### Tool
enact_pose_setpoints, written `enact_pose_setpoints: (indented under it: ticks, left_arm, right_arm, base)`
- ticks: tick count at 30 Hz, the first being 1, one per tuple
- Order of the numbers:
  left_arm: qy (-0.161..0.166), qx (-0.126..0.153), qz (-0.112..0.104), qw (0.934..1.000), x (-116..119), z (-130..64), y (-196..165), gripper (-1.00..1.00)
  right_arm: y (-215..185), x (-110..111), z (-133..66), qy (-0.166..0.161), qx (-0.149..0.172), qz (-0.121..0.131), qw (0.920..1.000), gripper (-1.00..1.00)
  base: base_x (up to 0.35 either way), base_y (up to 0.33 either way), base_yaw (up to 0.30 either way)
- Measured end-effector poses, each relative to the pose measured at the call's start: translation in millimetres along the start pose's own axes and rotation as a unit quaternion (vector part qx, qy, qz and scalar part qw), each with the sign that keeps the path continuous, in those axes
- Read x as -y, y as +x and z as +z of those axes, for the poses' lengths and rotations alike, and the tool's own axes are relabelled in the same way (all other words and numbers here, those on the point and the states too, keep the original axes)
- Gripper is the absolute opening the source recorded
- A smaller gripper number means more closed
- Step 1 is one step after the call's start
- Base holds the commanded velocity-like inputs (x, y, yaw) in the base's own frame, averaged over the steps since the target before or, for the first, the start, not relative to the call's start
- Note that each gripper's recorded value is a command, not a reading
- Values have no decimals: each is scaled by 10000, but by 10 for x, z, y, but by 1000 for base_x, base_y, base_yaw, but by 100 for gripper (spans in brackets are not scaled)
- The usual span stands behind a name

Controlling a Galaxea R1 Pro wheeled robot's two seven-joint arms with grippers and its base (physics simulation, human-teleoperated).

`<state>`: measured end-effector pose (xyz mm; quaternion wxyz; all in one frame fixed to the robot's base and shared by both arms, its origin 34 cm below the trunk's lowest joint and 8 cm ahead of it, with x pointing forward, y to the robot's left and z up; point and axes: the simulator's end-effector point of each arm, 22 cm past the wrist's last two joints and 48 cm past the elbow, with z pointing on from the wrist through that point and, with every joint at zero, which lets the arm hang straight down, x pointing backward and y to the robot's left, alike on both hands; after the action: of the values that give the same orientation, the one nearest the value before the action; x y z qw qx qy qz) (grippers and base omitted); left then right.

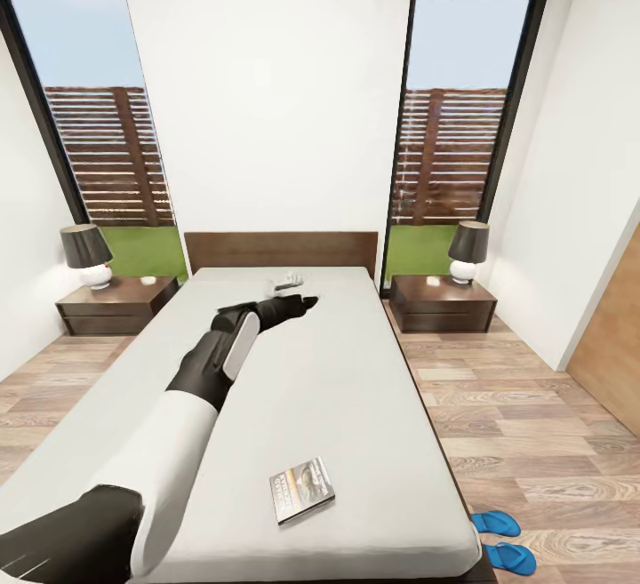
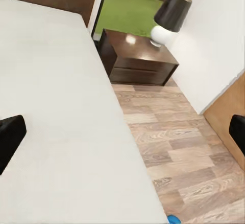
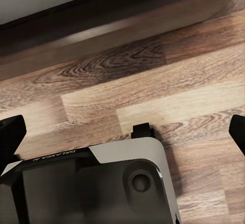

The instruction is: In the bedroom, move the book from the bed onto either nightstand, and place the two sandals side by side next to the bed.

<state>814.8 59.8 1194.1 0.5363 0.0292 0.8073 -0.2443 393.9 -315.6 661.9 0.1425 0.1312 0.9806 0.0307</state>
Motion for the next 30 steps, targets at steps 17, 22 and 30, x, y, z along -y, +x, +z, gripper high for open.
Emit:
enact_pose_setpoints:
  ticks: [17,22,30]
  left_arm:
    - [-1077,-1142,-243,9873,-700,197,1254,100]
    - [-1087,-1691,-273,9792,-702,133,1520,100]
    - [-1069,-1933,-286,9749,-695,99,1648,100]
  right_arm:
    - [-1,0,-1,0,2,0,10000,100]
    - [0,-1,-1,-2,1,0,10000,100]
    - [-1,-6,-1,-13,3,6,10000,100]
  base:
    - [0,0,0]
    - [0,0,0]
    - [0,0,0]
